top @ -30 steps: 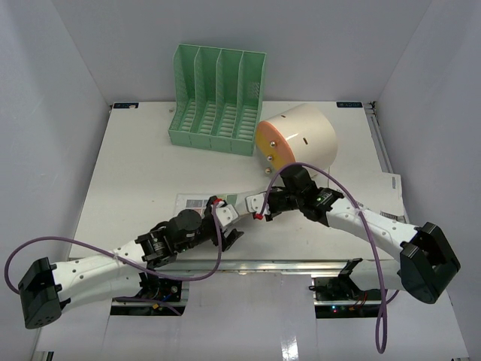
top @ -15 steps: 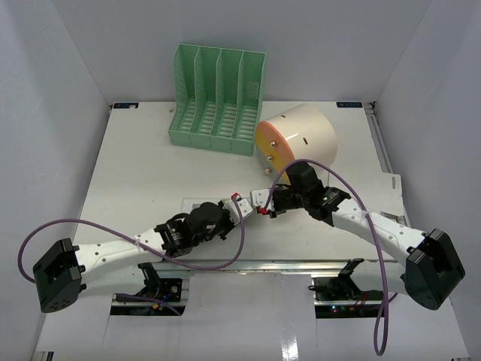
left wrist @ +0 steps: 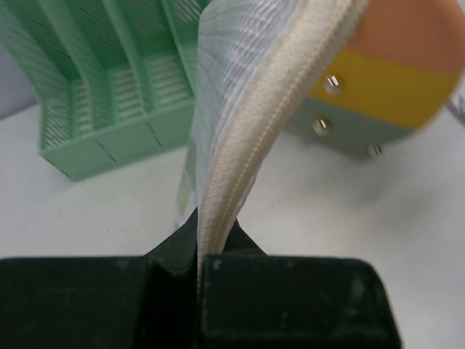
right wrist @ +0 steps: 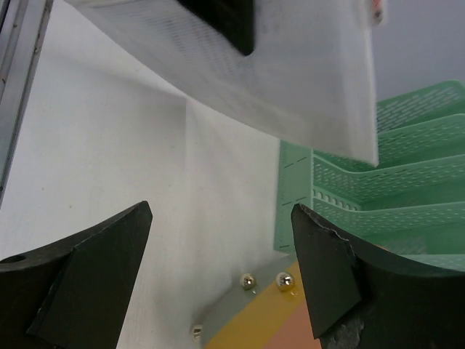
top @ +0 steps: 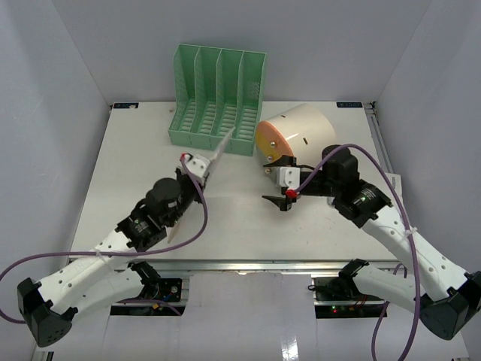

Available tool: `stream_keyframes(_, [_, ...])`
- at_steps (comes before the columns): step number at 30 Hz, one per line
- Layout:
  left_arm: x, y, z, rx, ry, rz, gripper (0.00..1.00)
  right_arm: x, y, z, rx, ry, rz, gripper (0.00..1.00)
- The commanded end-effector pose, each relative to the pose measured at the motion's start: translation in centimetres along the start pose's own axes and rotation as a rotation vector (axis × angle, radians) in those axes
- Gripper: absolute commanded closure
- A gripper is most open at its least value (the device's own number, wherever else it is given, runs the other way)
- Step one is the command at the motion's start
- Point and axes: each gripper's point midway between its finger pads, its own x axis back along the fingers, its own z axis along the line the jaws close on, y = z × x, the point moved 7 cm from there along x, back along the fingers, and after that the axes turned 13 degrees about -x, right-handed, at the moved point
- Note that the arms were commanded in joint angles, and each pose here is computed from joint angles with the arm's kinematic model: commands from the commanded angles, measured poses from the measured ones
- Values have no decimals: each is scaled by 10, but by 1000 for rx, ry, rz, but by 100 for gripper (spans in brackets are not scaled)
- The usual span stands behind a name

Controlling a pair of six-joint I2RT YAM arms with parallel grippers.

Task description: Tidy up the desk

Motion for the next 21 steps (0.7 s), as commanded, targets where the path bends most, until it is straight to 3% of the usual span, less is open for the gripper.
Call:
stream_keyframes(1, [-22,92,62,136,120,-240,100,23,8,-1,-87,-24,-20,16])
stream_keyframes(6, [-75,148,112,166,204,-352,100,40,-1,-8,-120,-94,-13,16])
stream_keyframes(8, [-113,150,128,169,229,-338,100,49,-8,-7,-134,-127,-7,16])
stream_keyframes(13, [-160,191,162,218,217,-463,100,61,-22,-1,-161,-151,-7,16])
stream_keyframes(21, [-217,178,176,243,195,-482,100,64,-42,5,-203,-154,5,16])
